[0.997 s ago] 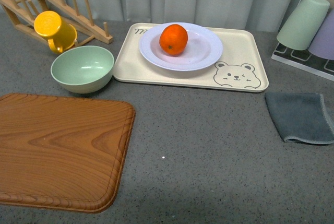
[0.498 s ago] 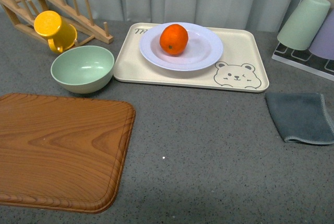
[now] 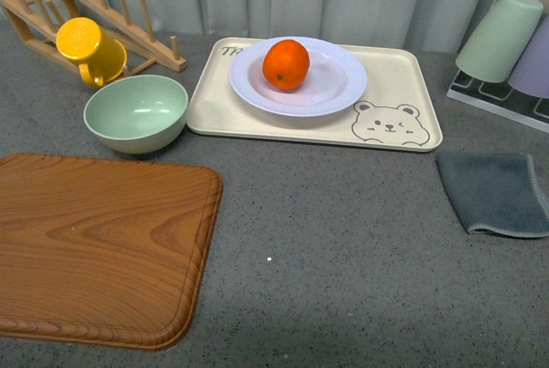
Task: Place orange and plate with both arms
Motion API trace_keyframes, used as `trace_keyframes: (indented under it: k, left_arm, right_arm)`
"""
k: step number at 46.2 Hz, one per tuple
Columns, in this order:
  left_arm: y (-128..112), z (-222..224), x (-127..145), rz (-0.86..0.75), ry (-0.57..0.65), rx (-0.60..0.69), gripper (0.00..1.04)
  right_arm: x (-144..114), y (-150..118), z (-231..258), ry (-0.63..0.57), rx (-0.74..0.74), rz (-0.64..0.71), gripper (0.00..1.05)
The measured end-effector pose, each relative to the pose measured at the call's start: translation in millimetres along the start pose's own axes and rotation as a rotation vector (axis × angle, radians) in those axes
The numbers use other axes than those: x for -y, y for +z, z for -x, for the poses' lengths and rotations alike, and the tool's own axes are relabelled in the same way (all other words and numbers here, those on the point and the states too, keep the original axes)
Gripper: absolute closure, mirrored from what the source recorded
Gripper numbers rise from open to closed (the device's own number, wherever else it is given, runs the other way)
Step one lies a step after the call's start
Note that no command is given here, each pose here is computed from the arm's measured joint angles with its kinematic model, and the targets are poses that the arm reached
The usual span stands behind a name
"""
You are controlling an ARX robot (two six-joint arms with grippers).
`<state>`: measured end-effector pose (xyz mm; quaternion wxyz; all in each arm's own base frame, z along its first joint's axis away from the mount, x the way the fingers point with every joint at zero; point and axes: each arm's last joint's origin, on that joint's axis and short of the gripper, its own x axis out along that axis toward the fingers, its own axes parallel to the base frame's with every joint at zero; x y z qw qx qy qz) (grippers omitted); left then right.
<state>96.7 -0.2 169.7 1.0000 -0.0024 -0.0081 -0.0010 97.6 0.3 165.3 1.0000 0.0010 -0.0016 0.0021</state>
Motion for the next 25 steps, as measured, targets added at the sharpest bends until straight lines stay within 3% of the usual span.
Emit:
trace_keyframes:
  k: [25]
  left_arm:
    - [0.0, 0.0, 0.0, 0.0, 0.0, 0.0, 0.06]
  right_arm:
    - [0.0, 0.0, 0.0, 0.0, 0.0, 0.0, 0.09]
